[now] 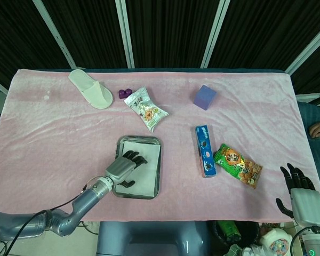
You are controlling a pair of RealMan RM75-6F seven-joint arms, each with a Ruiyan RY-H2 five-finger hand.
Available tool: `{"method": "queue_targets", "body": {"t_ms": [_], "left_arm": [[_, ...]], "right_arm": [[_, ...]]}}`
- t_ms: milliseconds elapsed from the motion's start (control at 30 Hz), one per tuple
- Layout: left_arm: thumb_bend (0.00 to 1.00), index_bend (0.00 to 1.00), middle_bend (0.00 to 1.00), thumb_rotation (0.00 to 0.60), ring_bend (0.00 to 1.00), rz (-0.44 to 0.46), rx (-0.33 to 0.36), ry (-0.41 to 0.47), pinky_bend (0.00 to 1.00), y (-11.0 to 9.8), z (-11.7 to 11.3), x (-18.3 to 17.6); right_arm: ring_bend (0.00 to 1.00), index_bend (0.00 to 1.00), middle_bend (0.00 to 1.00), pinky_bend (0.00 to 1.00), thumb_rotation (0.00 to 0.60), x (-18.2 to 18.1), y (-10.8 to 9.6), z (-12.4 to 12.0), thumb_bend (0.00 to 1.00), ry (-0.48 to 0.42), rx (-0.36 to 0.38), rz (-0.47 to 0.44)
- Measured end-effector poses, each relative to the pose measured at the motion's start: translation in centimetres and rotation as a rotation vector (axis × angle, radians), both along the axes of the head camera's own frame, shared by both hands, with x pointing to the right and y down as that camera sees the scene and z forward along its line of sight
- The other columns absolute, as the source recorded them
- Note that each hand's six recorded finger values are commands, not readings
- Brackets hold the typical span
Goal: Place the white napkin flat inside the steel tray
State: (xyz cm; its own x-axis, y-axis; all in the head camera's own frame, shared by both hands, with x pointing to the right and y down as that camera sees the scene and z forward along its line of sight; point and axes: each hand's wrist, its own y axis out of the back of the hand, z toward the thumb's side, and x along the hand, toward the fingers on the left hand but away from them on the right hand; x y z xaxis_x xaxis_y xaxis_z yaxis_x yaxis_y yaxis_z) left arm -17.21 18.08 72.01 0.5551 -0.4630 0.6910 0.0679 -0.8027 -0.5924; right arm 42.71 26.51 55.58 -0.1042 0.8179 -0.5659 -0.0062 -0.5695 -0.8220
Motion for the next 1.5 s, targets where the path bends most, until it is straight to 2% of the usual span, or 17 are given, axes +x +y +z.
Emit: {"method": "queue_targets", "body": {"t_ms": [500, 900, 1000, 1133, 1500], "left_arm": [[0.30, 0.15, 0.14, 0.600, 0.00, -0.032, -0.033, -0.054, 0.07, 0.3, 0.2, -0.3], [0.30, 0.16, 0.14, 0.600, 0.00, -0.118, 0.000, -0.151, 0.07, -0.2, 0.5, -0.2], [0.29, 0.16, 0.14, 0.600, 0.00, -0.126, -0.001, -0.152, 0.07, 0.0, 0.5, 0.5], [0.30, 0.16, 0.14, 0.600, 0.00, -0.121, -0.004, -0.131, 0.04, 0.1, 0.3, 1.0], [0.30, 0.16, 0.14, 0.600, 0.00, -0.034, -0.002, -0.093, 0.03, 0.6, 0.2, 1.1]], "right_arm": [[0.05, 0.00, 0.00, 0.16, 0.600, 0.0, 0.0, 0.0, 0.25, -0.001, 0.000, 0.003], [0.05, 0.00, 0.00, 0.16, 0.600, 0.0, 0.1, 0.0, 0.25, -0.005, -0.002, 0.003], [0.05, 0.00, 0.00, 0.16, 0.600, 0.1, 0.1, 0.0, 0.25, -0.004, -0.004, 0.006], [0.05, 0.00, 0.00, 0.16, 0.600, 0.0, 0.1, 0.0, 0.25, -0.003, -0.003, 0.005], [0.05, 0.00, 0.00, 0.16, 0.600, 0.0, 0.0, -0.1, 0.25, -0.003, 0.000, 0.005]]}}
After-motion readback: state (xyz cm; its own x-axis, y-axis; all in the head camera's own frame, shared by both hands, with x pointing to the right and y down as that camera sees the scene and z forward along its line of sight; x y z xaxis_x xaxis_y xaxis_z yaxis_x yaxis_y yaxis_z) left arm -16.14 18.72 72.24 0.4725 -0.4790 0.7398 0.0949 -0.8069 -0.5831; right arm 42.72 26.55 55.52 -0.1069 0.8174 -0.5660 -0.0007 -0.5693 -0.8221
